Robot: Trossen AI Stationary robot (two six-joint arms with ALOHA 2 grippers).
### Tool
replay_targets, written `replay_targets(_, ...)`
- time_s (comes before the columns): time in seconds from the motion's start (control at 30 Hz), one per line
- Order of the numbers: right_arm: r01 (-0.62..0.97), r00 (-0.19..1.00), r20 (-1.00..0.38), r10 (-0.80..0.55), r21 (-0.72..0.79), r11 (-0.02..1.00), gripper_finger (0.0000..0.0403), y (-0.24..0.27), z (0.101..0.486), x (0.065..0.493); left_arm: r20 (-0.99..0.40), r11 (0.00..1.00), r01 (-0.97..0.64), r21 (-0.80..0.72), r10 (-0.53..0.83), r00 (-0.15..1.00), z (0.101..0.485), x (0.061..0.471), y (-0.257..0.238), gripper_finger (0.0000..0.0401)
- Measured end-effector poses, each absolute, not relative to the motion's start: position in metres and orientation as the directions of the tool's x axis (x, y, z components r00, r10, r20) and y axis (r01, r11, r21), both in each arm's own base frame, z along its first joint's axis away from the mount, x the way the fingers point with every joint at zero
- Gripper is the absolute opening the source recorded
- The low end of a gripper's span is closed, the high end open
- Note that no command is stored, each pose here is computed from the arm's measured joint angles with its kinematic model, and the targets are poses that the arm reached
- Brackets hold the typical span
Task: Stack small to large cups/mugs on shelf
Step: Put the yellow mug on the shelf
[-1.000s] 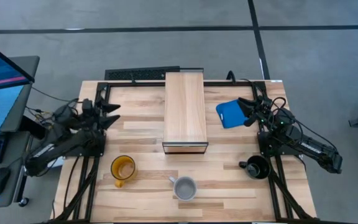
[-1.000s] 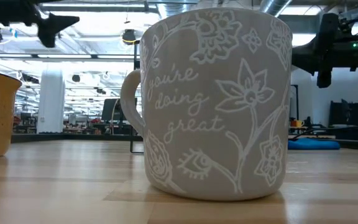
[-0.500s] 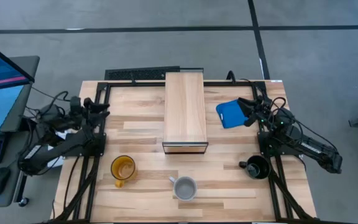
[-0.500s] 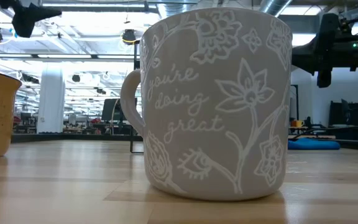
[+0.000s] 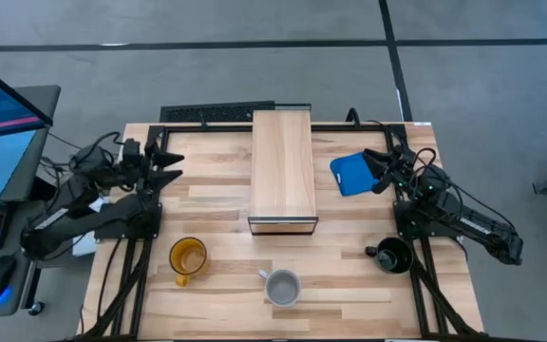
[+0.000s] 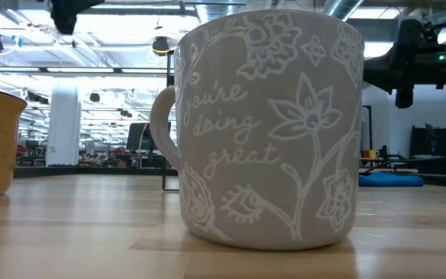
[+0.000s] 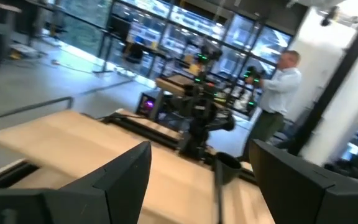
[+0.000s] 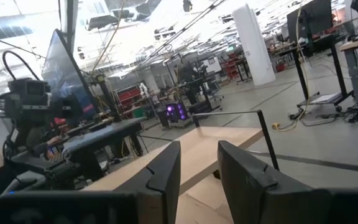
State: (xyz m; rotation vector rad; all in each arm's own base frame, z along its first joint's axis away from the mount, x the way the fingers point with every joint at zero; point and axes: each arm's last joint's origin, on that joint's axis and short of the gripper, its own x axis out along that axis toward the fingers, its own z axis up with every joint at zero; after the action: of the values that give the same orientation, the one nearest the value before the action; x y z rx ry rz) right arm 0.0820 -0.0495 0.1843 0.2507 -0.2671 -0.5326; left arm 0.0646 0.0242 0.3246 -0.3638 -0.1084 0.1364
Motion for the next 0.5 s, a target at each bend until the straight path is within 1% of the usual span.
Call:
replay_targets(0.17,0.465,0.828,0.184,-0.529,0.301,0.832,0.0128,-0.05,0.184,0.082,0.102,0.936,-0.042,-0.349,0.083,0.991,0.349,0.07,0.02,0.0263)
replay_targets(0.27,0.49,0.811,0.183,-0.555,0.305,0.816,0.0128,-0.05,0.184,0.081,0.093,0.942,-0.007,-0.335,0.041,0.995,0.361,0.079,0.018,0.0263)
replay_targets(0.5,0.571,0.746,0.18,-0.641,0.323,0.755,0.0128,-0.053,0.184,0.08,-0.038,0.95,-0.014,-0.312,0.003,0.999,0.368,0.121,0.007,0.0263)
